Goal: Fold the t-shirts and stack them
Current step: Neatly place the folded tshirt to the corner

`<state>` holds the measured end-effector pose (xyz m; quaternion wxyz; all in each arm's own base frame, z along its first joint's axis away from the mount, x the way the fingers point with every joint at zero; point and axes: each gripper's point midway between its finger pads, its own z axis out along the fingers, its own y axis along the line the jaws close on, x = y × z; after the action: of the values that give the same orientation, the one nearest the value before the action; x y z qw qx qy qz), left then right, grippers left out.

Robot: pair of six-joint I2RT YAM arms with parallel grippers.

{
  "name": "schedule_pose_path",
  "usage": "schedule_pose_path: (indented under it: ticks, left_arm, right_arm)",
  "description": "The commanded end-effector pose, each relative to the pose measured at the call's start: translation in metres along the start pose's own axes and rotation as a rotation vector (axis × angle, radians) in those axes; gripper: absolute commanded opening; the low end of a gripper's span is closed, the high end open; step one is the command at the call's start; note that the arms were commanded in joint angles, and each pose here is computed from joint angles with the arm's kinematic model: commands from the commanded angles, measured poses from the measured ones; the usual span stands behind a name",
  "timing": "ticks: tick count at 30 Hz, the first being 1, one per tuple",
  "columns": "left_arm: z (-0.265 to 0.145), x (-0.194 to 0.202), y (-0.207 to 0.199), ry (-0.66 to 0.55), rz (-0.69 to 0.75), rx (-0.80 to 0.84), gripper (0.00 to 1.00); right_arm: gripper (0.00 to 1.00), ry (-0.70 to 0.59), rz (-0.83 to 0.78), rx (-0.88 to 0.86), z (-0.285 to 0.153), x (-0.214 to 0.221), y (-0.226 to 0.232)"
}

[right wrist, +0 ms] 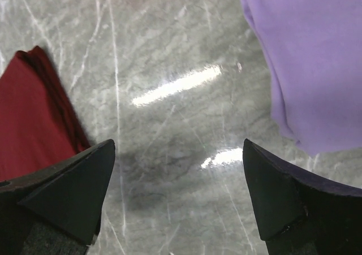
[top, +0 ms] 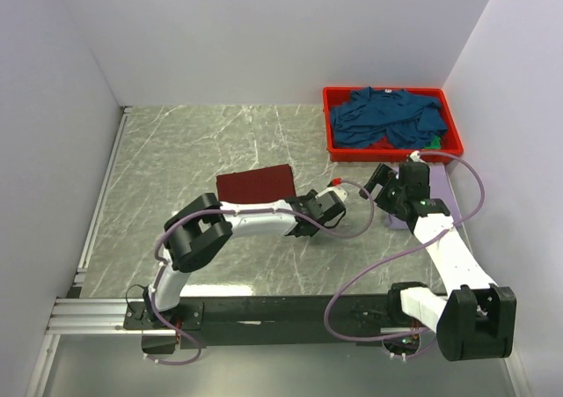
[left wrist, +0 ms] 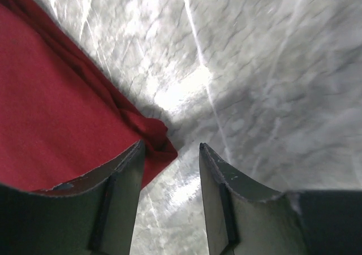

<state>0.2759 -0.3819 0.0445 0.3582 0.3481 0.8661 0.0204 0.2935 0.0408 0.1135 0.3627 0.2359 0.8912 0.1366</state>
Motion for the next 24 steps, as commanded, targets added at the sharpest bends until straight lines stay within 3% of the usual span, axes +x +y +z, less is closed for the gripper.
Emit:
schedule_pose_path:
  ticks: [1,16,19,20,22,24]
  left_arm:
    - [0.005,-0.003,0.011,0.007,0.050,-0.081,0.50]
    - [0.016,0.025,0.023,0.075,0.127,-0.192,0.47]
    - [0.016,0.025,0.019,0.070,0.113,-0.171,0.29]
    - [0.015,0.024,0.019,0.067,0.109,-0.166,0.16]
    - [0.009,0.018,0.015,0.050,0.089,-0.130,0.01]
    - [-0.004,0.009,0.013,0.012,0.051,-0.081,0.01]
  right_arm:
    - [1.00,-0.015,-0.004,0.009,-0.003,0.000,-0.007]
    - [0.99,0.009,0.016,-0.063,0.006,0.001,0.006]
    - [0.98,0.032,0.017,-0.094,0.010,0.005,0.011]
    - [0.98,0.033,0.024,-0.106,0.011,0.004,0.014]
    - [0.98,0.052,0.034,-0.131,0.014,0.007,0.018]
    - [0.98,0.070,0.048,-0.168,0.016,0.009,0.026]
